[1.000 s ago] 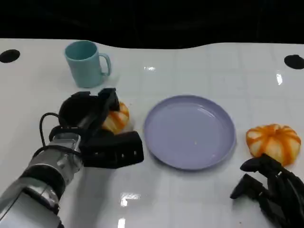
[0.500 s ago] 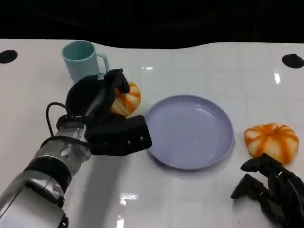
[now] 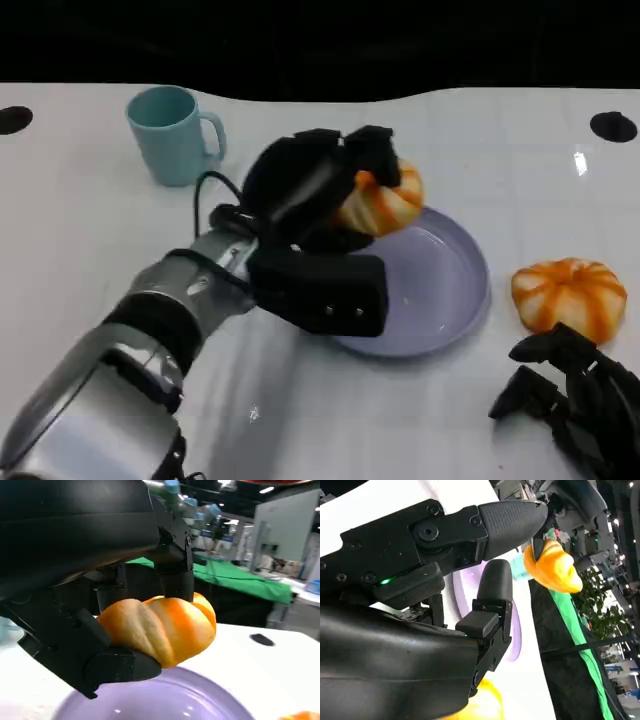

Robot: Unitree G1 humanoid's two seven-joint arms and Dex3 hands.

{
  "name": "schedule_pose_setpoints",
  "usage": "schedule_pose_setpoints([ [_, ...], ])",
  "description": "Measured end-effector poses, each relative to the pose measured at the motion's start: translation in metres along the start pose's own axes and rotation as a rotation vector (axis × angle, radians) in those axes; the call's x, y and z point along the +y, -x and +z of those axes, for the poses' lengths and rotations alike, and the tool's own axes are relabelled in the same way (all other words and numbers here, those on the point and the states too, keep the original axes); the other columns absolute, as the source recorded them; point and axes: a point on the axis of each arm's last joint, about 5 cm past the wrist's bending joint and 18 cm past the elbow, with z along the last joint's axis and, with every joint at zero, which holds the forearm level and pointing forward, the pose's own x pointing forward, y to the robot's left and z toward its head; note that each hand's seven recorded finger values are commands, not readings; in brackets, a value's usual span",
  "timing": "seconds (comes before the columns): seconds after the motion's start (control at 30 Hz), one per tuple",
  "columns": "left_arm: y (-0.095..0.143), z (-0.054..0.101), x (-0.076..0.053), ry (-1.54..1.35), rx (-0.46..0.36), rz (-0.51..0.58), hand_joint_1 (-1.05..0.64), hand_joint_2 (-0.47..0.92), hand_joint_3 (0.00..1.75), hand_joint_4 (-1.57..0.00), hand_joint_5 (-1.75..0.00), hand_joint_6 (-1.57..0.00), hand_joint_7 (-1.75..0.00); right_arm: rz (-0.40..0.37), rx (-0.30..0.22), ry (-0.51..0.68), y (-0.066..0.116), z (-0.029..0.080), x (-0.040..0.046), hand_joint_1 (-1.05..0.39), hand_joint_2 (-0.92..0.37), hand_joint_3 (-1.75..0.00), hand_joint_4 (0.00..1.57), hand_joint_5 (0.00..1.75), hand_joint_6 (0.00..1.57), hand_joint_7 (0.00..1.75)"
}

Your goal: Grasp the bread from the table and place it into the plate.

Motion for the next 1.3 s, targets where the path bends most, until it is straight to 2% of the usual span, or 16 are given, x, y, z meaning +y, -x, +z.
schedule_pose_setpoints([
  [0.27, -0.002, 0.004, -0.003, -0.017, -0.007, -0.061, -0.18, 0.60, 1.04, -0.91, -1.75, -0.72, -1.75, 0.000, -0.002, 0.011, 0.000, 0.000, -0.0018, -0.53, -0.92, -0.27, 0.63, 1.50, 0.56, 1.23],
  [0.37, -0.005, 0.007, -0.004, -0.045, -0.020, -0.107, -0.21, 0.71, 0.89, -0.89, -1.75, -0.68, -1.75, 0.000, -0.004, 0.013, 0.000, 0.000, -0.0017, -0.51, -0.92, -0.26, 0.63, 1.50, 0.55, 1.22],
  [0.57, -0.014, 0.022, -0.012, -0.108, -0.081, -0.221, -0.20, 0.71, 0.85, -0.89, -1.75, -0.67, -1.75, 0.005, -0.004, 0.008, -0.001, 0.000, 0.0003, -0.51, -0.92, -0.26, 0.64, 1.50, 0.57, 1.21],
  [0.63, -0.015, 0.023, -0.012, -0.107, -0.083, -0.224, -0.17, 0.69, 0.82, -0.82, -1.75, -0.67, -1.66, 0.003, -0.004, 0.009, -0.001, 0.000, 0.0003, -0.53, -0.92, -0.26, 0.65, 1.50, 0.58, 1.22],
  [0.8, -0.014, 0.021, -0.012, -0.104, -0.067, -0.253, -0.17, 0.69, 0.81, -0.81, -1.75, -0.68, -1.63, -0.003, -0.005, 0.008, -0.001, 0.000, 0.0007, -0.53, -0.92, -0.25, 0.65, 1.50, 0.58, 1.22],
  [0.83, -0.014, 0.021, -0.012, -0.103, -0.066, -0.253, -0.25, 0.77, 0.64, -0.60, -1.50, -0.47, -1.21, -0.002, -0.005, 0.007, -0.001, 0.000, 0.0008, -0.53, -0.92, -0.25, 0.65, 1.50, 0.58, 1.22],
  [0.87, -0.014, 0.021, -0.011, -0.098, -0.060, -0.266, -0.34, 0.86, 0.44, -0.49, -1.16, -0.46, -0.65, -0.002, -0.005, 0.007, -0.001, 0.000, 0.0010, -0.52, -0.92, -0.25, 0.65, 1.50, 0.58, 1.22],
  [0.9, -0.015, 0.021, -0.010, -0.092, -0.047, -0.299, -0.37, 0.89, 0.38, -0.46, -1.02, -0.47, -0.42, -0.001, -0.004, 0.005, -0.001, 0.000, 0.0012, -0.52, -0.92, -0.25, 0.65, 1.50, 0.58, 1.21],
  [0.93, -0.015, 0.020, -0.010, -0.089, -0.031, -0.328, -0.39, 0.91, 0.34, -0.44, -0.93, -0.49, -0.28, 0.000, -0.003, 0.003, -0.002, 0.000, 0.0012, -0.52, -0.92, -0.24, 0.65, 1.50, 0.58, 1.21],
  [1.03, -0.015, 0.019, -0.009, -0.090, -0.005, -0.383, -0.40, 0.92, 0.31, -0.43, -0.88, -0.50, -0.18, 0.000, -0.004, -0.001, -0.001, 0.000, 0.0012, -0.51, -0.92, -0.24, 0.65, 1.50, 0.58, 1.21],
  [1.07, -0.015, 0.019, -0.009, -0.089, -0.002, -0.388, -0.49, 0.92, 0.37, -0.34, -0.79, -0.43, -0.15, 0.000, -0.004, -0.001, -0.001, 0.000, 0.0012, -0.51, -0.92, -0.24, 0.65, 1.50, 0.58, 1.21],
  [1.1, -0.016, 0.019, -0.009, -0.088, -0.001, -0.387, -0.70, 0.92, 0.51, -0.17, -0.60, -0.30, -0.11, 0.000, -0.004, -0.002, -0.001, 0.000, 0.0013, -0.51, -0.92, -0.25, 0.65, 1.50, 0.58, 1.21],
  [1.13, -0.017, 0.019, -0.007, -0.092, 0.006, -0.411, -0.83, 0.92, 0.60, -0.07, -0.48, -0.22, -0.08, 0.000, -0.004, -0.002, -0.001, 0.000, 0.0012, -0.51, -0.92, -0.25, 0.65, 1.50, 0.58, 1.21],
  [1.2, -0.021, 0.019, -0.003, -0.116, 0.037, -0.489, -0.95, 0.92, 0.70, -0.02, -0.35, -0.16, -0.05, 0.000, -0.004, -0.001, -0.001, 0.000, 0.0012, -0.51, -0.92, -0.25, 0.65, 1.50, 0.58, 1.21],
  [1.3, -0.025, 0.019, 0.003, -0.137, 0.064, -0.562, -1.03, 0.92, 0.76, 0.00, -0.26, -0.14, -0.04, -0.001, -0.004, -0.001, -0.001, 0.000, 0.0011, -0.53, -0.92, -0.25, 0.66, 1.50, 0.59, 1.21],
])
